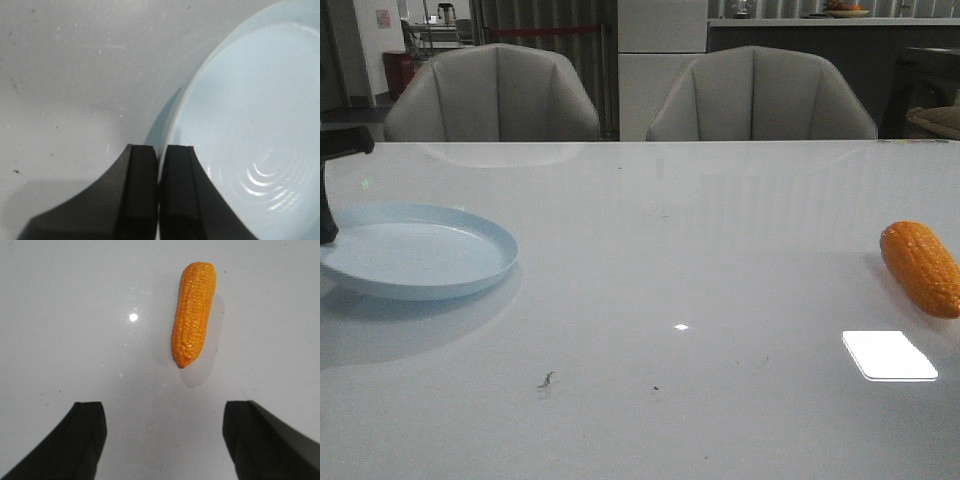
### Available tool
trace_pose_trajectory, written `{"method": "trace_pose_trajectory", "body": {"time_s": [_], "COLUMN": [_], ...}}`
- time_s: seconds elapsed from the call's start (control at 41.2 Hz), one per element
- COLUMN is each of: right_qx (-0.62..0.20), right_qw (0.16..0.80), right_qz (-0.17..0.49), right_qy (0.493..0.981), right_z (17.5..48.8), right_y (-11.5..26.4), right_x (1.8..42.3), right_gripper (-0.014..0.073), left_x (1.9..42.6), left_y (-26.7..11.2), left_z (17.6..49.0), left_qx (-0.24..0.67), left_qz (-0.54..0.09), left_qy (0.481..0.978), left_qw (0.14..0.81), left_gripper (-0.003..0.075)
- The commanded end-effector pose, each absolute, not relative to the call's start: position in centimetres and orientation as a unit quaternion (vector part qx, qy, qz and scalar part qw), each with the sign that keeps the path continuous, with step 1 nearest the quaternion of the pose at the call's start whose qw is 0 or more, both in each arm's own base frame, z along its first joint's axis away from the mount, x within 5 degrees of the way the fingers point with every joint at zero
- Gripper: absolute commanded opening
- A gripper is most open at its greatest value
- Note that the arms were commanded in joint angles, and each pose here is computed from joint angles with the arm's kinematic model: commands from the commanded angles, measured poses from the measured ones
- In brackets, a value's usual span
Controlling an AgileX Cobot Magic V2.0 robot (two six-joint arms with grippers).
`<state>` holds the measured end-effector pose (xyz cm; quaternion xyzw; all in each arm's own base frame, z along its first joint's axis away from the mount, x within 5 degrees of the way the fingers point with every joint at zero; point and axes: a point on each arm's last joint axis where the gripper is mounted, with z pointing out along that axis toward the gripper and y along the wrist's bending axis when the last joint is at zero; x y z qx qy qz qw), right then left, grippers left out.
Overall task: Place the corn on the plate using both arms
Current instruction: 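Lower the left gripper to the light blue plate's rim and grip it, then slide the plate toward the table center, release, and lift the left gripper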
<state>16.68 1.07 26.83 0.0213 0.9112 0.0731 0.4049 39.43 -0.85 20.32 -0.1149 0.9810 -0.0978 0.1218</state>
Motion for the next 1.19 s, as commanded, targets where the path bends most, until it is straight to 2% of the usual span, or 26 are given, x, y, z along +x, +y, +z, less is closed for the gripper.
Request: {"method": "trace_pose_trajectory", "body": {"time_s": [0.0,0.146,0.267,0.534,0.777,0.922,1.165], "right_qx": [0.023,0.023,0.023,0.023,0.023,0.023,0.023], "right_qw": [0.447,0.447,0.447,0.447,0.446,0.446,0.444], "right_qz": [0.069,0.069,0.069,0.069,0.069,0.069,0.069], "right_qy": [0.892,0.892,0.892,0.892,0.892,0.892,0.893], "right_z": [28.4,28.4,28.4,28.4,28.4,28.4,28.4], "right_y": [0.9,0.9,0.9,0.9,0.9,0.9,0.9], "right_x": [17.3,17.3,17.3,17.3,17.3,17.3,17.2], "right_gripper": [0.0593,0.0593,0.0593,0.0593,0.0593,0.0593,0.0593], "left_x": [40.1,40.4,40.1,38.6,37.5,37.6,38.4], "left_y": [-2.1,-5.0,-8.1,-14.6,-18.2,-18.9,-19.4], "left_z": [25.4,28.0,29.1,29.4,29.4,27.9,22.8], "left_qx": [-0.106,-0.058,-0.023,0.047,0.091,0.098,0.097], "left_qz": [-0.135,-0.166,-0.192,-0.217,-0.222,-0.217,-0.195], "left_qy": [0.97,0.967,0.964,0.957,0.95,0.956,0.972], "left_qw": [0.173,0.183,0.183,0.185,0.199,0.174,0.084], "left_gripper": [0.0094,0.0094,0.0094,0.0094,0.0094,0.0097,0.0097]}}
